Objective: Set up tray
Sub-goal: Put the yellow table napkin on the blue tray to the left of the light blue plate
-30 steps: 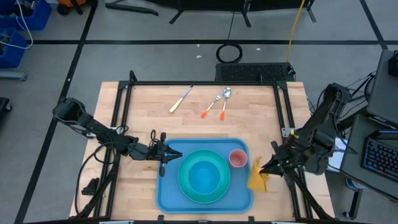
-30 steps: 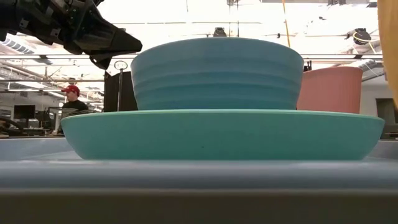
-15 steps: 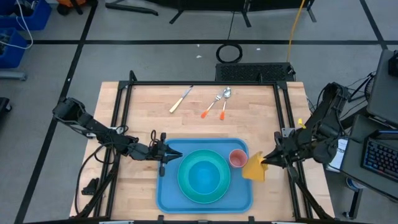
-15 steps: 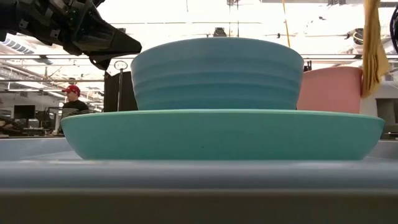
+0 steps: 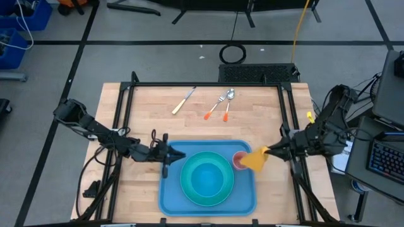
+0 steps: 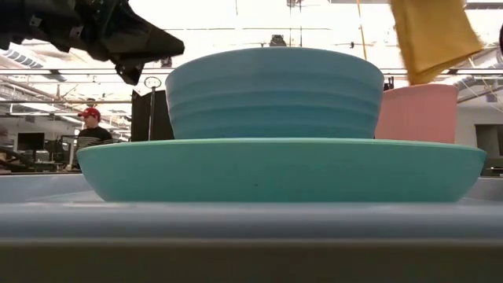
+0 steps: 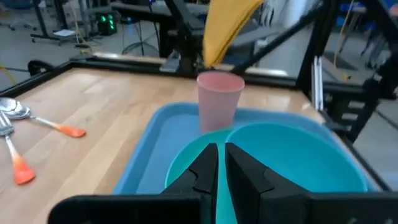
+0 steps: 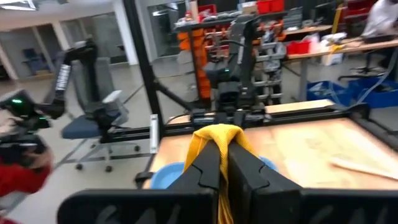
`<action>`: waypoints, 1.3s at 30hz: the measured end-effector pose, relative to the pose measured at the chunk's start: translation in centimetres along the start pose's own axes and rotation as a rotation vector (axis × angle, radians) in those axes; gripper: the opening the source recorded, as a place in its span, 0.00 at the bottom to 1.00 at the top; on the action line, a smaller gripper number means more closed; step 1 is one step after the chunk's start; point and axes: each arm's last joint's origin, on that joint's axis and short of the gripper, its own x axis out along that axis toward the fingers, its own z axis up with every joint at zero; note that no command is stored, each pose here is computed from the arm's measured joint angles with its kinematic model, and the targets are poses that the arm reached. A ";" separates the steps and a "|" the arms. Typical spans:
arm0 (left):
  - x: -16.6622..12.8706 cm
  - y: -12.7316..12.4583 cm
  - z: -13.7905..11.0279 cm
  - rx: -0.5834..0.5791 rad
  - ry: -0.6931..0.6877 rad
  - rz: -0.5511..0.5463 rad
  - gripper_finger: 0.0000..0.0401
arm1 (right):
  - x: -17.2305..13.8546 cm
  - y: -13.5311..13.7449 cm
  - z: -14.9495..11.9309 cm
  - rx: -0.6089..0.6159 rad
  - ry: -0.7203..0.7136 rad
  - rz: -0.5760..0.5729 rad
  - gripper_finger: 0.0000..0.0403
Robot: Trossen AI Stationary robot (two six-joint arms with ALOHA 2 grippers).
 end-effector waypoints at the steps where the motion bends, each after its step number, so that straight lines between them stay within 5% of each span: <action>1: 0.0 0.0 0.1 -0.006 -0.011 -0.005 0.08 | 0.2 -0.2 0.0 -0.009 -0.002 -0.014 0.00; 13: -1.6 0.6 2.7 -0.021 -0.062 -0.148 0.08 | 2.5 -3.0 0.7 -0.041 0.009 -0.030 0.00; 28: -5.4 2.0 5.5 -0.119 -0.105 -0.112 0.08 | 4.6 -8.9 2.4 0.041 -0.018 -0.059 0.00; 39: -4.7 3.1 4.2 -0.099 0.000 0.032 0.08 | 8.5 -12.2 3.4 0.123 -0.114 0.089 0.00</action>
